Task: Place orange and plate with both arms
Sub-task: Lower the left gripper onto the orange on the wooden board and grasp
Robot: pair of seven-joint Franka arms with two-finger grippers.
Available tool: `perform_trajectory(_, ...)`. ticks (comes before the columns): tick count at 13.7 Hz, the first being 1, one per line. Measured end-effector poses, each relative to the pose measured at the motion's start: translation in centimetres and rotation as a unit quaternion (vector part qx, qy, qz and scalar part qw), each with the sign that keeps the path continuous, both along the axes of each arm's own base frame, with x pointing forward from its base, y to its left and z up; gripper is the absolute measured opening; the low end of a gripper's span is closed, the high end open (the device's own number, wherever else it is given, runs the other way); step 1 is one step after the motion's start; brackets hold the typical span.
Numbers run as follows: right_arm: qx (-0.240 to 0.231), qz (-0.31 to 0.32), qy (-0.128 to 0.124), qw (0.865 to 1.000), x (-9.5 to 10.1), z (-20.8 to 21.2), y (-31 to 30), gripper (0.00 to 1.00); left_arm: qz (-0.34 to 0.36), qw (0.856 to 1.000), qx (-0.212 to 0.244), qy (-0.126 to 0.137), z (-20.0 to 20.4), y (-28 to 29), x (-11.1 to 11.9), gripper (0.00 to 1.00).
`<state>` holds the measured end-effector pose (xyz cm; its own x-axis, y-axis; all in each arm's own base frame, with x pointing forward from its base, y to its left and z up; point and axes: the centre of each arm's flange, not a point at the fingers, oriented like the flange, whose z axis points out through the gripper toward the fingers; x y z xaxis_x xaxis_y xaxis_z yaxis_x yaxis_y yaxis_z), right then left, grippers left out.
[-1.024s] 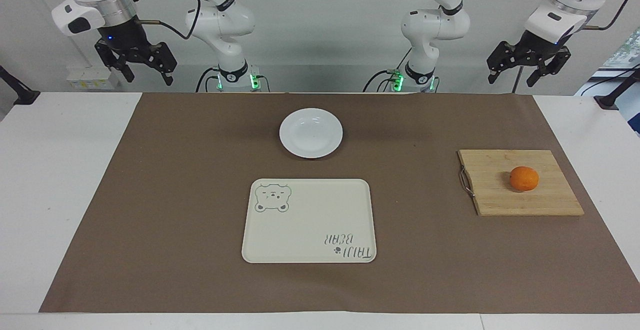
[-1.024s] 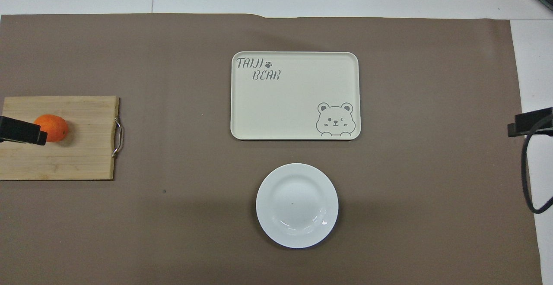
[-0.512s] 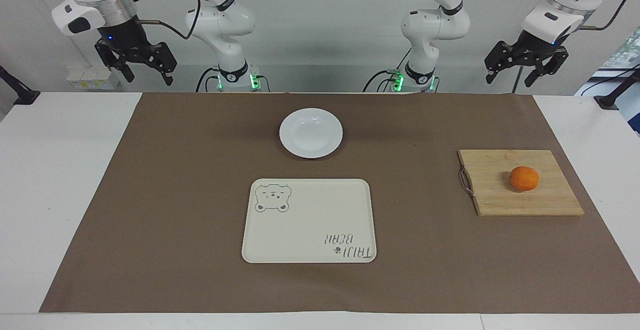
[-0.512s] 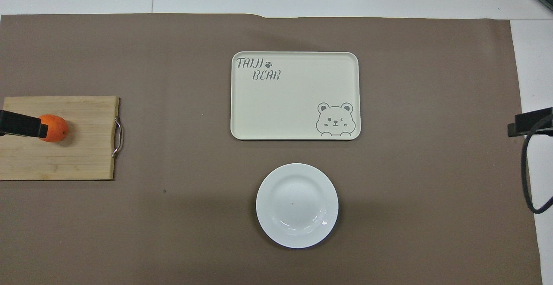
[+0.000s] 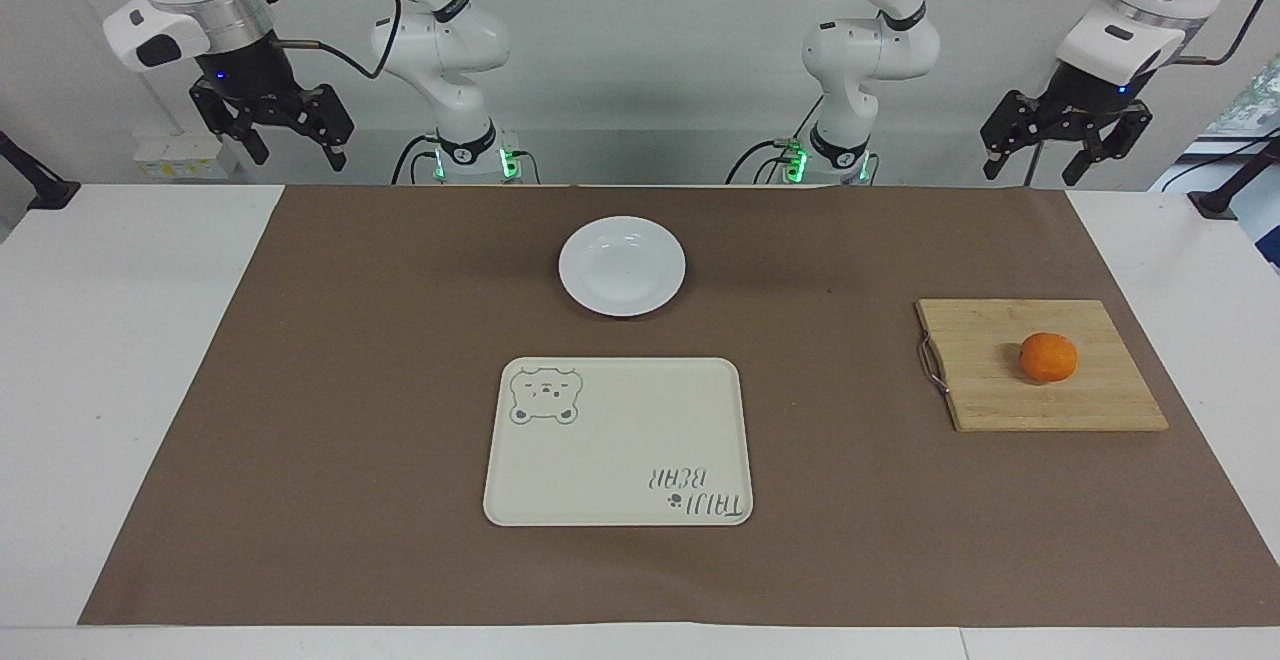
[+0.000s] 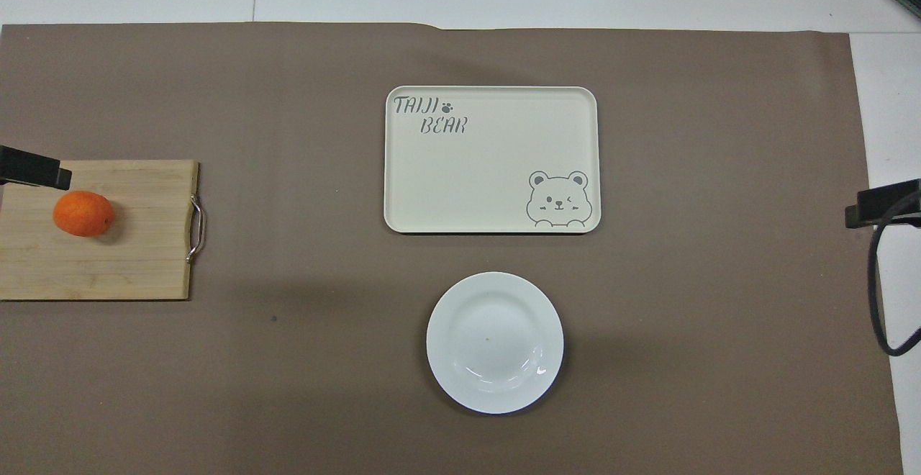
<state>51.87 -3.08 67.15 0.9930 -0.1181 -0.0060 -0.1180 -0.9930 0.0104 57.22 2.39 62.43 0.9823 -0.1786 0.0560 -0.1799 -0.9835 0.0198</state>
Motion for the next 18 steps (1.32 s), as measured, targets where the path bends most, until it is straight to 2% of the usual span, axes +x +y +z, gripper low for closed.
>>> perform_trajectory(3, 0.0, 0.0, 0.0, 1.0, 0.0, 0.0, 0.0, 1.0, -0.011, 1.0, 0.001, -0.003, -3.0, 3.5, 1.9, 1.0)
perform_trajectory(6, 0.0, 0.0, 0.0, 1.0, 0.0, 0.0, 0.0, 1.0, -0.013, 1.0, 0.004, -0.015, -5.6, 4.8, 2.5, 1.0)
perform_trajectory(9, 0.0, 0.0, 0.0, 1.0, 0.0, 0.0, 0.0, 1.0, -0.015, 1.0, 0.003, -0.004, -8.7, 6.7, 2.8, 1.0)
perform_trajectory(11, 0.0, 0.0, 0.0, 1.0, 0.0, 0.0, 0.0, 1.0, -0.01, 1.0, 0.002, 0.006, -11.8, 7.9, 3.3, 1.0)
perform_trajectory(15, 0.0, 0.0, 0.0, 1.0, 0.0, 0.0, 0.0, 1.0, -0.011, 1.0, 0.007, -0.004, -19.0, 10.1, 4.2, 1.0)
perform_trajectory(18, 0.0, 0.0, 0.0, 1.0, 0.0, 0.0, 0.0, 1.0, -0.012, 1.0, 0.011, -0.007, -22.5, 13.4, 4.4, 1.0)
